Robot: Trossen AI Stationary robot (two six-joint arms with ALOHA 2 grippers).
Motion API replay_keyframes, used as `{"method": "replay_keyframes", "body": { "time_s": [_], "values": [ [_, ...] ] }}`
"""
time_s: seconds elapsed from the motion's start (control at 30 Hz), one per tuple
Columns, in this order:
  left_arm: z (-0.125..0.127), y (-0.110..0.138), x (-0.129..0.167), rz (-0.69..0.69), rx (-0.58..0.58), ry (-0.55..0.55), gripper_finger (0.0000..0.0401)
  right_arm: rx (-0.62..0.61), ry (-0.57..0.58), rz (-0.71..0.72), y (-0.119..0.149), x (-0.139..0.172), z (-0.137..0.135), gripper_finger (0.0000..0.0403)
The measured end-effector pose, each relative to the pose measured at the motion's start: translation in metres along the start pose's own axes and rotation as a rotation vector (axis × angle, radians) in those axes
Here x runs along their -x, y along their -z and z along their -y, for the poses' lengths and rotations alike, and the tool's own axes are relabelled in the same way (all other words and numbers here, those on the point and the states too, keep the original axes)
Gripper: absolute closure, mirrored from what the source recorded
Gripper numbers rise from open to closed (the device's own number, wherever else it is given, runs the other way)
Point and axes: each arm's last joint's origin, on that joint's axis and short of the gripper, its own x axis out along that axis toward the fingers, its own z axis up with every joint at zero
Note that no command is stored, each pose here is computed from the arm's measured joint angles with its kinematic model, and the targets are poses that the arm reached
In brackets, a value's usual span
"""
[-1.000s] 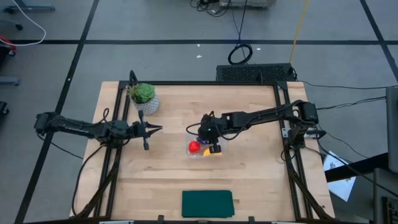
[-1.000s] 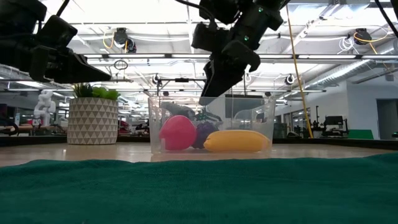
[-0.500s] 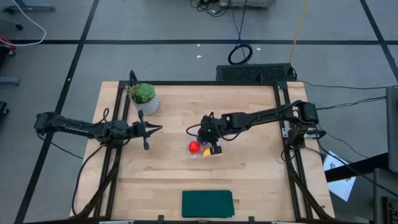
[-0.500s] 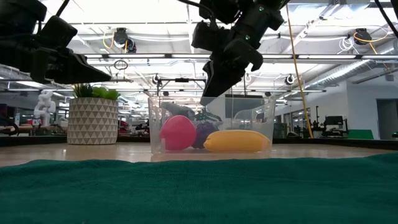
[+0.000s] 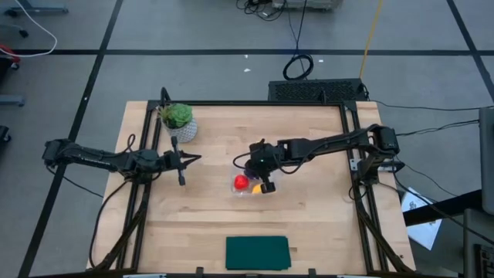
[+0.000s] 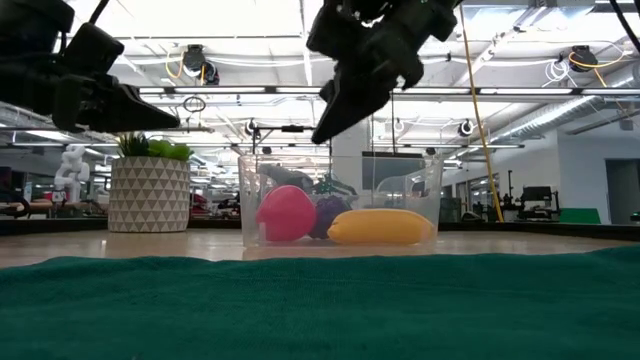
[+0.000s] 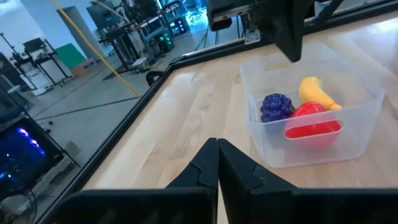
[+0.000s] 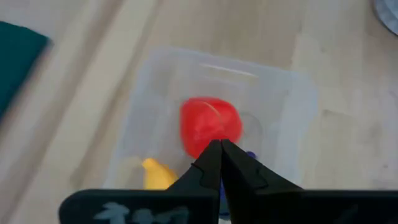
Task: Pick and placing Produce into tupperware
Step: Return to Home Position
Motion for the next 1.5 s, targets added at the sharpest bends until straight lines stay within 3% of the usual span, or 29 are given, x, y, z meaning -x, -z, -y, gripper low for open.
{"method": "replay_keyframes", "body": {
  "time_s": [0.23, 0.57, 0.87, 1.07, 1.2, 1.5],
  "values": [
    [0.003, -0.002, 0.001, 0.018, -0.015, 0.022, 0.0398, 0.035, -0.043, 0.136, 0.003, 0.020, -0.002, 0.0403],
    [0.004, -0.005, 0.002, 0.047, -0.020, 0.037, 0.0400, -0.076, 0.041, 0.386, 0.050, 0.078, -0.004, 0.0403],
    [0.005, -0.005, 0.002, 0.047, -0.003, 0.038, 0.0374, -0.146, 0.116, 0.643, 0.095, 0.122, -0.016, 0.0403],
    [0.004, -0.005, 0.003, 0.047, 0.004, 0.038, 0.0381, -0.209, 0.147, 0.804, 0.129, 0.132, -0.022, 0.0403],
    [0.004, -0.005, 0.003, 0.047, 0.010, 0.038, 0.0395, -0.248, 0.232, 0.869, 0.151, 0.131, -0.029, 0.0403],
    [0.004, -0.005, 0.003, 0.047, 0.012, 0.038, 0.0380, -0.269, 0.307, 0.878, 0.179, 0.127, -0.037, 0.0403]
  ]
}}
